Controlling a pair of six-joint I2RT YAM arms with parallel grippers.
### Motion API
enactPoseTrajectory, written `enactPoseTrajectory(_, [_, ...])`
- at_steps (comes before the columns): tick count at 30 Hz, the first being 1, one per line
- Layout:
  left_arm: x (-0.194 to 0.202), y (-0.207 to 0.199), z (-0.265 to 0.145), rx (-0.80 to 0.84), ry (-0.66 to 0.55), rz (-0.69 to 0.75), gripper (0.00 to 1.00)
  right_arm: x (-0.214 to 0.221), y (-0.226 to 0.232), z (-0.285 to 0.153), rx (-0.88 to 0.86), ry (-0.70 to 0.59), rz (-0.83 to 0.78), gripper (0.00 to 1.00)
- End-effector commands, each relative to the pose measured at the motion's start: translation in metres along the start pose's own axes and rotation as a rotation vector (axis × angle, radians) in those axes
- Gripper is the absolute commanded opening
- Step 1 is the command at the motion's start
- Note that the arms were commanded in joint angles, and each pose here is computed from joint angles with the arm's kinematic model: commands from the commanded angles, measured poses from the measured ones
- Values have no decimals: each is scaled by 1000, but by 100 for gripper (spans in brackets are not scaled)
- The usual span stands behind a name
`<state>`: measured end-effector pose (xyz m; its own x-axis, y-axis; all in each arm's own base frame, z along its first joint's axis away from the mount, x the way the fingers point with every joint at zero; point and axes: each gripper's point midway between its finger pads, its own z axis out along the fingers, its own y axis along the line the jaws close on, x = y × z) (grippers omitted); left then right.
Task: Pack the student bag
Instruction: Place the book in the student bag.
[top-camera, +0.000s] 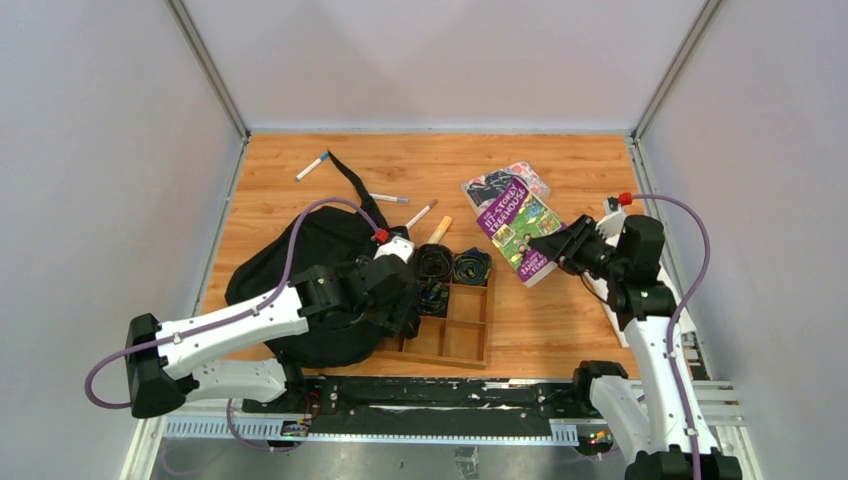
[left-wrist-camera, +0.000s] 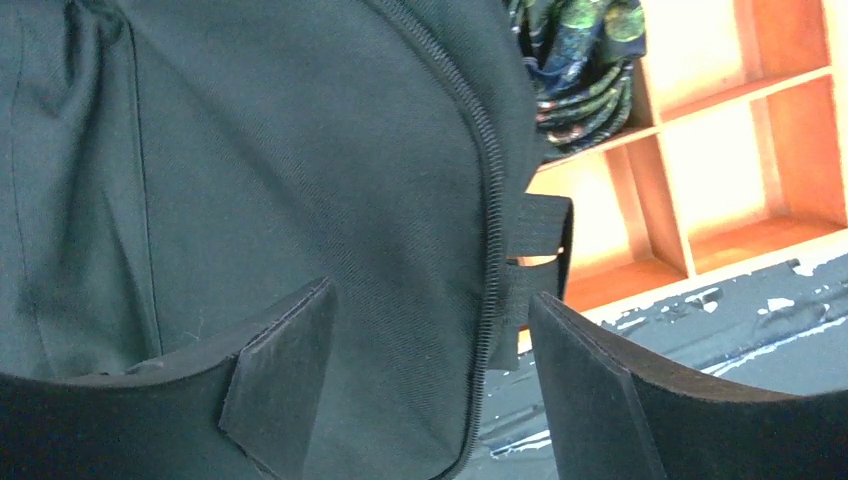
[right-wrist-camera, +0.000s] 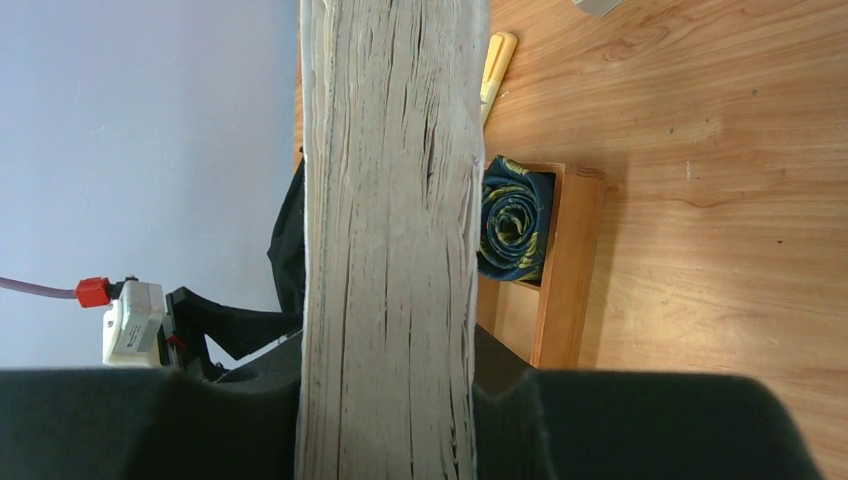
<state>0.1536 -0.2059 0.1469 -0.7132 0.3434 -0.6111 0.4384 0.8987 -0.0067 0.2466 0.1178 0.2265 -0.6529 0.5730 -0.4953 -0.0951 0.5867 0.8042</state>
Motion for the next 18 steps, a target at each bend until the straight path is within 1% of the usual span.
enactPoseTrajectory(1, [6, 17, 4, -85, -23, -42, 71, -4, 13, -6, -59, -24, -45, 0])
enactPoseTrajectory(4, [14, 20, 5, -100, 5, -24, 53, -3, 13, -8, -51, -25, -48, 0])
enactPoseTrajectory(6, [14, 24, 5, -120, 9, -14, 44, -3, 15, -9, -57, -24, -51, 0])
enactPoseTrajectory(9, [11, 34, 0, -169, 1, -4, 21, -2, 20, -12, -76, -16, -61, 0])
enactPoseTrajectory(12, [1, 46, -16, -216, -19, 11, 3, 1, 26, -13, -101, 7, -80, 0])
enactPoseTrajectory(13, [-4, 49, -22, -220, -32, 21, 0, 3, 24, -12, -92, 20, -68, 0])
enactPoseTrajectory(15, [-9, 57, -30, -222, -48, 33, 0, 10, 27, -3, -113, 69, -54, 0])
enactPoseTrajectory(18, [-14, 79, -43, -229, -51, -64, 0, 31, 54, 14, -193, 170, -87, 0])
